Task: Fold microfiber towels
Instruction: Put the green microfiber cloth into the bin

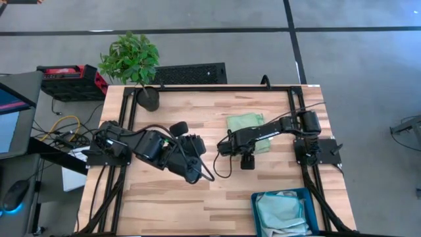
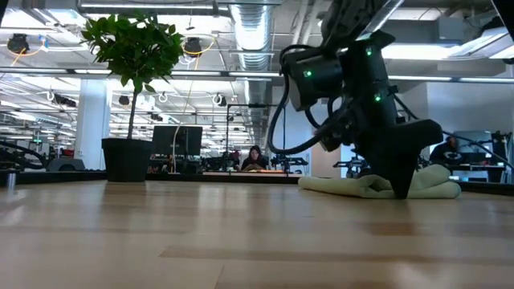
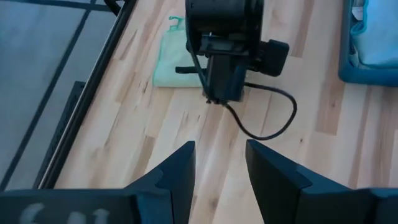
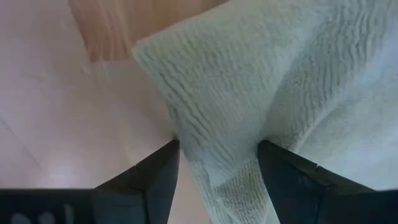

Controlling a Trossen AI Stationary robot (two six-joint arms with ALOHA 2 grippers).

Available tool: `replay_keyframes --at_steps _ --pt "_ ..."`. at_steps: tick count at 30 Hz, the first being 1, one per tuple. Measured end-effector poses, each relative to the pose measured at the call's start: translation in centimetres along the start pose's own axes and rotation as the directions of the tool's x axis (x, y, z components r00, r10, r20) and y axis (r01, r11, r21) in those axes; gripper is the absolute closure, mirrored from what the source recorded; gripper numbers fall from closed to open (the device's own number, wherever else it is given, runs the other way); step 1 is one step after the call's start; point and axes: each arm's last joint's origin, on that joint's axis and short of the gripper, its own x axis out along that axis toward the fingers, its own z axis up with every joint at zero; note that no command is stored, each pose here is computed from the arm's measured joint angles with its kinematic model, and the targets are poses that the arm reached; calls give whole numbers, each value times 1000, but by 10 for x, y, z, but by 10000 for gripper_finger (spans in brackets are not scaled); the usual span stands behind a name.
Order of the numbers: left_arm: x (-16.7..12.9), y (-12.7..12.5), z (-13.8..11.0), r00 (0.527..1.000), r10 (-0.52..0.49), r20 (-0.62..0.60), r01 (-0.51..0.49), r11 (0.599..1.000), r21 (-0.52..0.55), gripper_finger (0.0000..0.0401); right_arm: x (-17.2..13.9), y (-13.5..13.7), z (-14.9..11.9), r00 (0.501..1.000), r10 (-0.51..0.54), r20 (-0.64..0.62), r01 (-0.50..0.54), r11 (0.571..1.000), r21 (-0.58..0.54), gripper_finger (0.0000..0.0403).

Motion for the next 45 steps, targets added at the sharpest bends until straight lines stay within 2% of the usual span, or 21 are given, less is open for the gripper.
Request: replay_keyframes --at_steps 7,10,14,19,21,26,30,33,36,45 --pt "0 0 0 1000 -1 -1 1 1000 -11 266 6 0 3 1000 -1 -16 1 999 -33 159" --pt "0 0 0 1000 -1 -1 1 1000 -17 266 3 0 2 1000 1 -1 -1 1000 -31 174" --pt "0 0 0 1000 -1 -1 1 1000 -19 266 3 0 2 1000 9 0 -9 1000 3 235" --pt "0 0 0 1000 -1 -1 1 1000 -27 266 3 3 2 1000 -8 2 8 999 32 355" --pt "0 0 0 1000 -2 -1 2 1000 -26 266 2 4 1 1000 -9 3 9 1000 29 386" --pt "0 -1 0 1000 -3 -1 3 1000 -24 266 -13 11 -11 1000 -15 15 15 1000 27 377" --pt "0 -1 0 1000 -3 -1 3 1000 -23 266 -40 19 -31 999 10 52 -13 998 65 394" --pt "-1 -2 -1 1000 -5 0 5 1000 -20 266 -61 26 -51 994 54 91 -63 993 101 390" --pt "-1 -2 -1 1000 -6 0 6 1000 -17 266 -78 32 -74 987 142 70 -150 981 126 389" --pt "-1 -2 -1 1000 -6 0 6 1000 -26 266 -117 63 -132 928 354 119 -365 928 81 389"
